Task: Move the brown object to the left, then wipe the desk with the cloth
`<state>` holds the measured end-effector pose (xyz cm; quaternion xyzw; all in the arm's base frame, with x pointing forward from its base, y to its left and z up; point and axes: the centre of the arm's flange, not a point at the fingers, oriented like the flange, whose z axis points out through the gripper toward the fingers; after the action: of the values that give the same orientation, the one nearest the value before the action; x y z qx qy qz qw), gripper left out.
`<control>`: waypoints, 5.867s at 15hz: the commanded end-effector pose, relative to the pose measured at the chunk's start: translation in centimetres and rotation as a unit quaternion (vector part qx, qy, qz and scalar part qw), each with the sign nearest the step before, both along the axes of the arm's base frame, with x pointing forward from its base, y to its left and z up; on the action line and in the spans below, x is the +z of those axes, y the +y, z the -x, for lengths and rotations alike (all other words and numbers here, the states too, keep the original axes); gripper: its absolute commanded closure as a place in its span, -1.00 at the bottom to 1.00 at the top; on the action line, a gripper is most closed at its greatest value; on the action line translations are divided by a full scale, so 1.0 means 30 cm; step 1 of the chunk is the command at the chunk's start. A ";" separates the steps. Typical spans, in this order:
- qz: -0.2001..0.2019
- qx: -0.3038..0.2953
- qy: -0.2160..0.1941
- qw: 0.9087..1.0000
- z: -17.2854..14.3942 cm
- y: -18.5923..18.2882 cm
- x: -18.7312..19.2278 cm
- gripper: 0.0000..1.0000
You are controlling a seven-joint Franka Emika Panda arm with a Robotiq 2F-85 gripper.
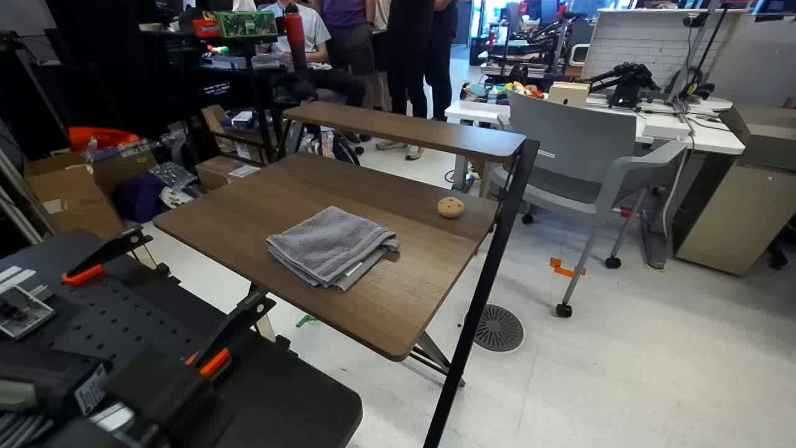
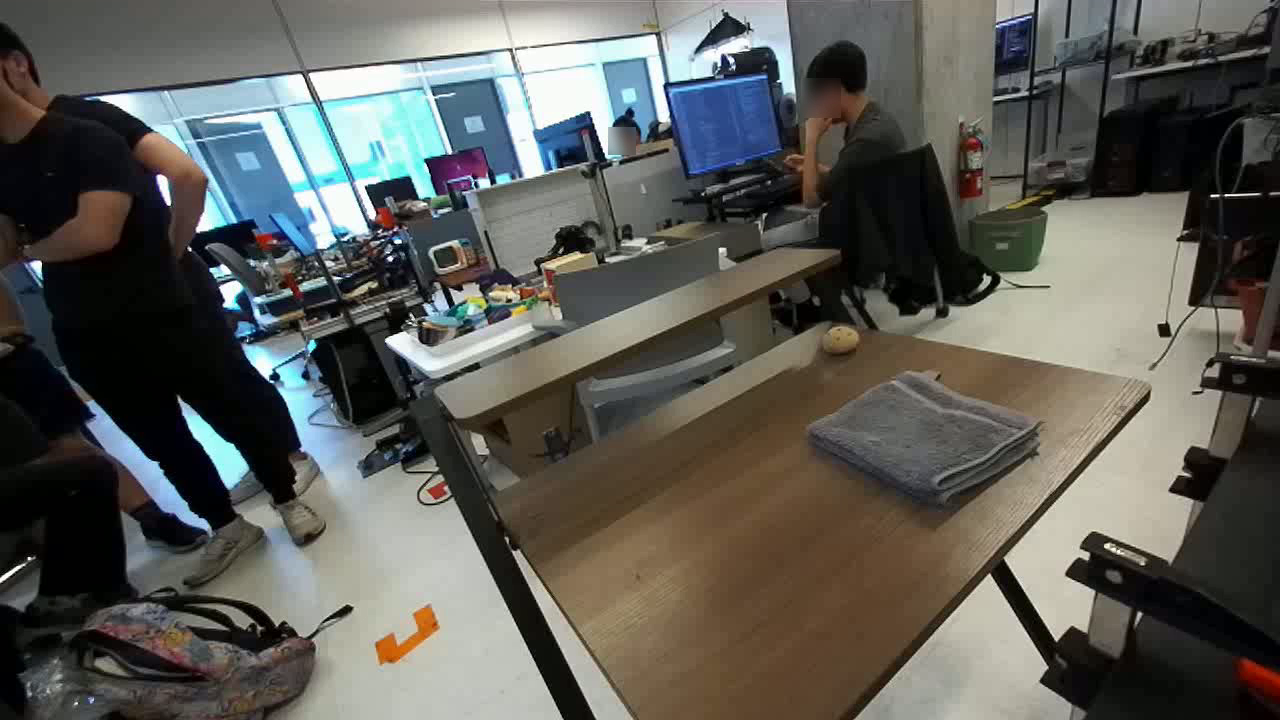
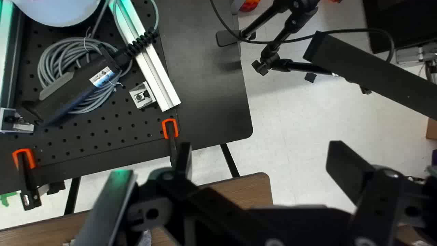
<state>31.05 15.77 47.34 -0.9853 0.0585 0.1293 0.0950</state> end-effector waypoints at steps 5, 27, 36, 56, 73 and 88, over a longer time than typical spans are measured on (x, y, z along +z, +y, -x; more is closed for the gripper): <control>0.000 0.000 -0.001 1.000 -0.001 0.001 0.003 -1.00; 0.150 -0.099 -0.079 0.981 -0.074 -0.440 -0.330 -1.00; 0.225 -0.239 -0.081 0.941 -0.244 -0.789 -0.558 -1.00; 0.216 -0.279 -0.047 0.935 -0.179 -0.906 -0.593 -1.00; 0.120 -0.424 -0.204 0.874 -0.412 -0.895 -0.558 -1.00; 0.166 -0.614 -0.123 0.761 -1.103 -1.074 -0.508 -1.00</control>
<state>57.06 -14.63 33.30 -0.7899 0.6033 -0.1095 -0.0073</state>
